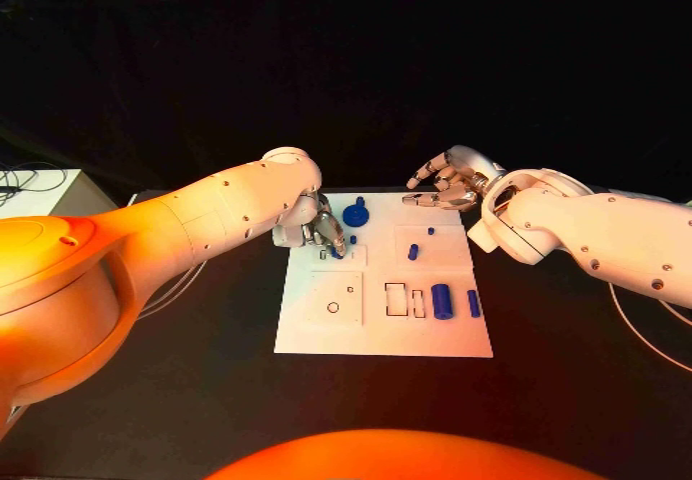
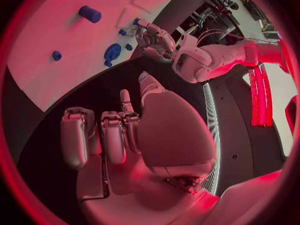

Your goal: Assemble the parts on the task board

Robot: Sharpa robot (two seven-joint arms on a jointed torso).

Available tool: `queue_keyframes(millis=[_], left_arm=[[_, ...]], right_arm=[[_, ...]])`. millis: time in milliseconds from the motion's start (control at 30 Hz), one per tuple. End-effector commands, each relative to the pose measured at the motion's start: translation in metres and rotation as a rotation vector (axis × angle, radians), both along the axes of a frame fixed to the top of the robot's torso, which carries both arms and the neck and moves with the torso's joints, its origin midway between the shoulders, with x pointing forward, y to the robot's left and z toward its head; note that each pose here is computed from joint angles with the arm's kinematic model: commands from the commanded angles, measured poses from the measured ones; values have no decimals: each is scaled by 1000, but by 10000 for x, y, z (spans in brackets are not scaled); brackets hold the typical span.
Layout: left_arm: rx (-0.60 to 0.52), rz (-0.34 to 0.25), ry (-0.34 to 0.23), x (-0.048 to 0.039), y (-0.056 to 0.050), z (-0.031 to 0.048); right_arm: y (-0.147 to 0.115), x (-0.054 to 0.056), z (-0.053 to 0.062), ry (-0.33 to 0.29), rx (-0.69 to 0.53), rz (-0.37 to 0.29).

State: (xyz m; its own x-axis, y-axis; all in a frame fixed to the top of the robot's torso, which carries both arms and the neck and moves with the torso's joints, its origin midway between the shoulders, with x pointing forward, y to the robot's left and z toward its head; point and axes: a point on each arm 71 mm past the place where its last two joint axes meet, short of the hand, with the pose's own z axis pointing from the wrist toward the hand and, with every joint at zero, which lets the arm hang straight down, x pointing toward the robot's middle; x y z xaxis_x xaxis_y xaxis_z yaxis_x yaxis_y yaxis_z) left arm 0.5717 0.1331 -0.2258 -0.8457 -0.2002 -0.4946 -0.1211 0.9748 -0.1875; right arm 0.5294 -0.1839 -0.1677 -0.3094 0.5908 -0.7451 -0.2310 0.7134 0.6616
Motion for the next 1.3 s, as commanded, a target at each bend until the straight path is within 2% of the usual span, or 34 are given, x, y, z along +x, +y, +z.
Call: queue_keyframes(millis=[33, 733, 1300], left_arm=[[-49, 4, -8, -34, -102, -47], [-58, 13, -19, -33, -107, -43], [-26, 11, -63, -37, 17, -21]], right_arm=[[15, -5, 5, -11, -5, 15], [14, -6, 6, -13, -4, 15], [-15, -6, 6, -17, -2, 8]])
